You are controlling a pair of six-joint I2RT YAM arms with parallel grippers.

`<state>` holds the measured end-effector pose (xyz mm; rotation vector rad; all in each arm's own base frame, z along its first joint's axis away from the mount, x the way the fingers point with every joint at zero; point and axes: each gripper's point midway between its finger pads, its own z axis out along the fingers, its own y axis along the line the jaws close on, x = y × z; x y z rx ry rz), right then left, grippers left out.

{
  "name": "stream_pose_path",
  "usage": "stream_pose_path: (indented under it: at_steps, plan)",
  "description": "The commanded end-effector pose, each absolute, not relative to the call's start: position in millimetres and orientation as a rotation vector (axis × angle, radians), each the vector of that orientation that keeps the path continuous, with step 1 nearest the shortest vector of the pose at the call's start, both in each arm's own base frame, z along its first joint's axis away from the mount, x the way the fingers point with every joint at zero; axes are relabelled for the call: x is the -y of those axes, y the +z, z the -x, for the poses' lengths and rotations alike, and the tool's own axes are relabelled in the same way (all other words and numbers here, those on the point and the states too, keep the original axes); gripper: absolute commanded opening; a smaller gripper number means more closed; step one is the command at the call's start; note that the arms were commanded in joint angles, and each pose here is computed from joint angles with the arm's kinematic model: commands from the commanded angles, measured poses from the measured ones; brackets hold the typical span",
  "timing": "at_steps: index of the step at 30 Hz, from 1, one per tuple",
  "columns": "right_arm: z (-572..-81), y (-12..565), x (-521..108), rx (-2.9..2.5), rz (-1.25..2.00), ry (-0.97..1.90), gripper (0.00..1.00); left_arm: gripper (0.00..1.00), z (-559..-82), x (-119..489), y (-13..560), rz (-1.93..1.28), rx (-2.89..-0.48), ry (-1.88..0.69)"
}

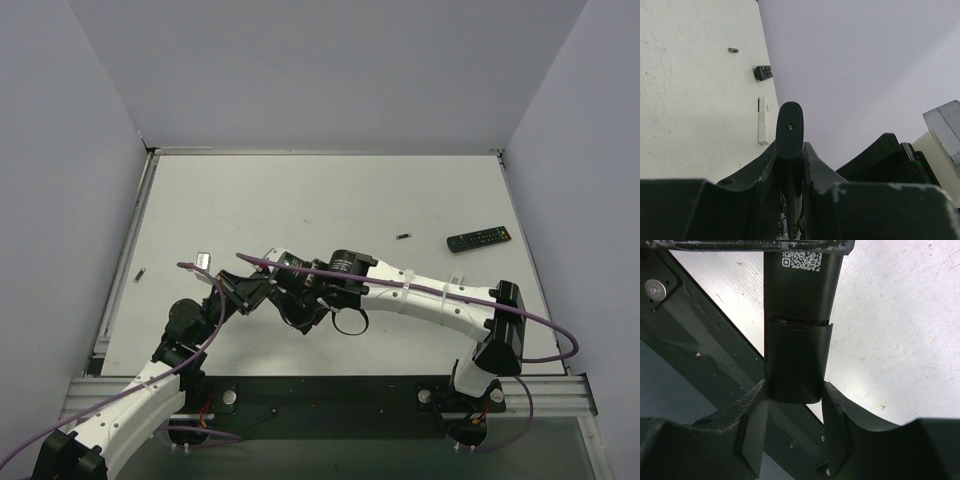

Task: Load the batteries into the remote control

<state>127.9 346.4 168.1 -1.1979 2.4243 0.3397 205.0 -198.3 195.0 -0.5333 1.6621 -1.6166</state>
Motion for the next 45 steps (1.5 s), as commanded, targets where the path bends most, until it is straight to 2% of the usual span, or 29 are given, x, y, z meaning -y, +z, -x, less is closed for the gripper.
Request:
stream_pose_path:
  at_steps: [1, 30, 45]
  plan:
    - [-125.9, 169.6, -342.9, -2.448, 1.211, 0.296, 0.11, 0.0, -205.7, 197.3, 231.2, 0.477, -1.551, -1.644]
    - [-120.4, 172.9, -348.3, -2.467, 1.208, 0.339, 0.27, 0.0, -206.7, 191.6, 230.7, 0.576, -1.518, -1.678]
    - [-119.9, 178.4, -349.1, -2.448, 1.21, 0.342, 0.43, 0.0, -207.6, 190.9, 229.0, 0.588, -1.516, -1.678]
